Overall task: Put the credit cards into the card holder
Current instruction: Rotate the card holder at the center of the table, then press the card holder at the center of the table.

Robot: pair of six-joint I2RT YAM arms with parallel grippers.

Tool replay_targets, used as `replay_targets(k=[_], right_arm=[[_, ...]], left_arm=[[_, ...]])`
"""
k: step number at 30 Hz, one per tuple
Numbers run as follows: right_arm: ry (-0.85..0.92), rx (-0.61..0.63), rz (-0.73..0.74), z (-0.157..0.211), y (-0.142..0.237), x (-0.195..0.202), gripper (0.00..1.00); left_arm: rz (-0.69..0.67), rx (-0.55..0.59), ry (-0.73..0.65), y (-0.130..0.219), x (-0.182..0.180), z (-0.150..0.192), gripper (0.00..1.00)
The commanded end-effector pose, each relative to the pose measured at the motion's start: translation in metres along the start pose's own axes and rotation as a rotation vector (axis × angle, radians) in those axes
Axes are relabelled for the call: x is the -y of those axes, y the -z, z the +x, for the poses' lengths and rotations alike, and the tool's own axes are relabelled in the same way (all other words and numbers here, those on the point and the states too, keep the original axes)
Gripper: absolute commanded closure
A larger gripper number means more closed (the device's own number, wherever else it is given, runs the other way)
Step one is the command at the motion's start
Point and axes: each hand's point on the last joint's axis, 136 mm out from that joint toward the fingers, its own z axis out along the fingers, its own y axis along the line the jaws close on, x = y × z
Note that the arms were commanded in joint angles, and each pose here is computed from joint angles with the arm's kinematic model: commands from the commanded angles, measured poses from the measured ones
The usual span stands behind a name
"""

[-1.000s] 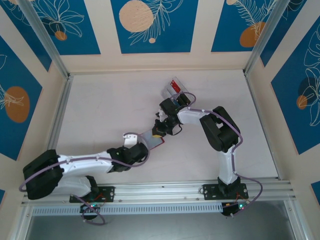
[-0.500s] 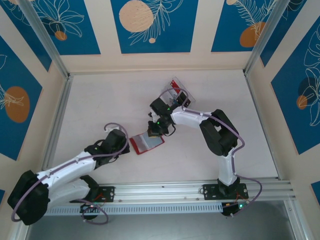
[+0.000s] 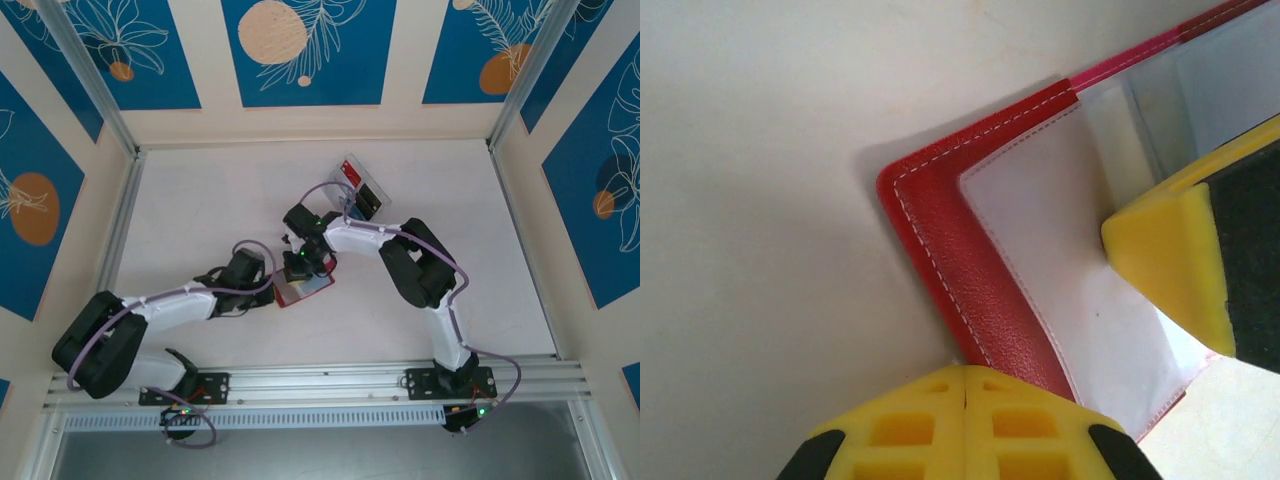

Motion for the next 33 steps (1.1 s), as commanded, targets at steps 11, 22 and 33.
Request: replay_targets(k=[11,22,33], right_arm=[[-0.088,0.104,-0.046,-0.003,0.044,0.016,1.0],[-0.113,0.162,0.034,-0.016,0.074,0.048,0.96],[-0.192,0.104,0.111,-0.001,0.045,0.087,0.98]], left_arm=[[0.029,-0.013,-0.07,-0.022,0.011,-0.024,1.0],[-0.017,0.034,-0.114,0.005,0.019,-0.05,1.0],[0.065,0.012,-0.185,0.038,0.068,-0.069,1.0]])
